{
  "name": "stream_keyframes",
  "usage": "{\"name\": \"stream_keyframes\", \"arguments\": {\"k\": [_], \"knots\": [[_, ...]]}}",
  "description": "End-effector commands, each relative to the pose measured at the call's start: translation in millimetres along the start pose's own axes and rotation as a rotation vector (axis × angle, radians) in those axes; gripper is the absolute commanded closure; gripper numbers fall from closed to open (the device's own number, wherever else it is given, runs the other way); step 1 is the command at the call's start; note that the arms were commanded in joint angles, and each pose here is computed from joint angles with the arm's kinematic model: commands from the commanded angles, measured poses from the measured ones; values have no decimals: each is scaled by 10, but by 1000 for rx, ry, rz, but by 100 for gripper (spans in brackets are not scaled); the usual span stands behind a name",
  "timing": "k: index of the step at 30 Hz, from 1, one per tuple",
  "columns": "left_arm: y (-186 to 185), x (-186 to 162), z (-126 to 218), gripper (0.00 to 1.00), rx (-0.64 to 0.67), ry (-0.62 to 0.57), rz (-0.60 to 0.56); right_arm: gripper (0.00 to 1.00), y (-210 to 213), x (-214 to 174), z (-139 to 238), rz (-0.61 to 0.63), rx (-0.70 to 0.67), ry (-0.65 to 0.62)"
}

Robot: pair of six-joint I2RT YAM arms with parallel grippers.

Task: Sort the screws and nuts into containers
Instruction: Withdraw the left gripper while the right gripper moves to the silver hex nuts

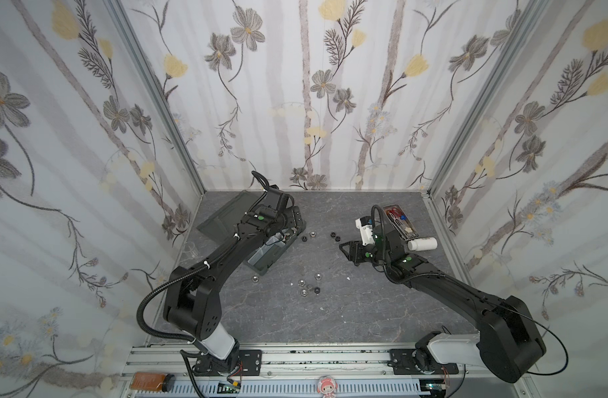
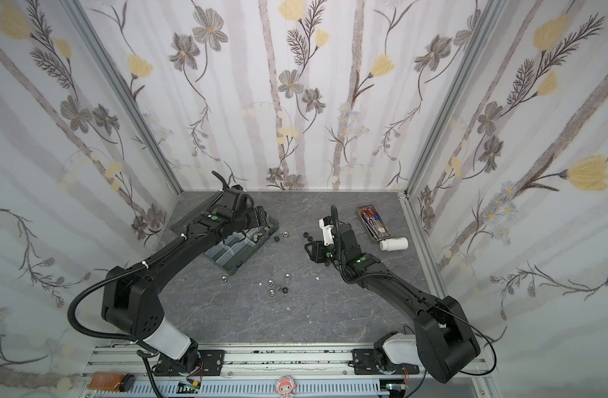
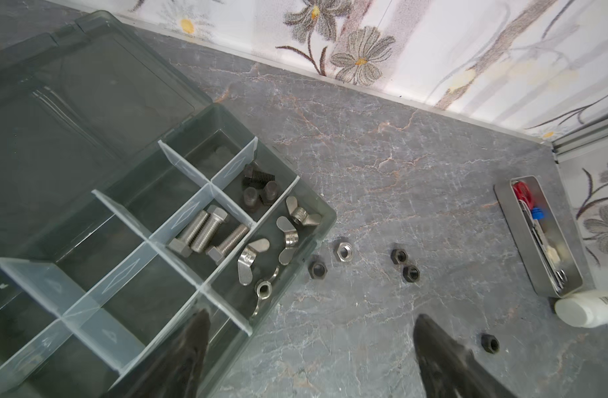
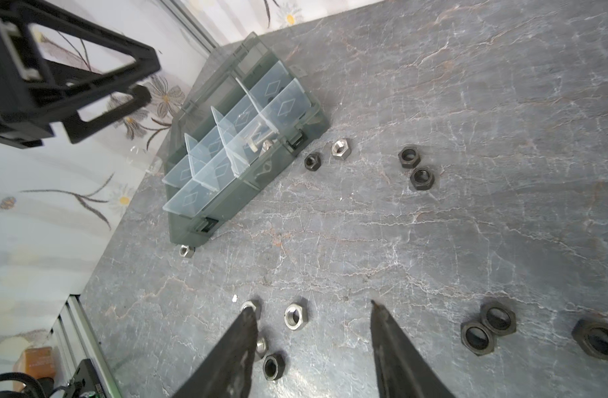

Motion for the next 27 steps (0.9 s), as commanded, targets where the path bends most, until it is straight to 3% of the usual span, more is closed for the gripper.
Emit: {"name": "stream_keyframes", "arguments": {"k": [1, 9, 16, 27], "knots": [[80, -73, 201, 1, -25, -20, 34, 44, 78, -23, -30, 36, -20, 15], [334, -275, 751, 0, -69, -74, 51, 43, 358, -172, -188, 91, -27, 80], [480, -453, 1040, 0, -120, -50, 65, 42, 598, -267, -353, 151, -75, 155], [590, -465, 1554, 0, -167, -133, 79, 44, 943, -618, -707, 254, -122, 288]]}}
Point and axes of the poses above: each gripper's point midway between its finger pads, its own z axis back along the fingers, its own y axis along the line the jaws close on, x = y × z, the point moved 9 cm from there along z, back along the fingers, and after that the axes turned 9 degrees about z, right-handed, at the moved point
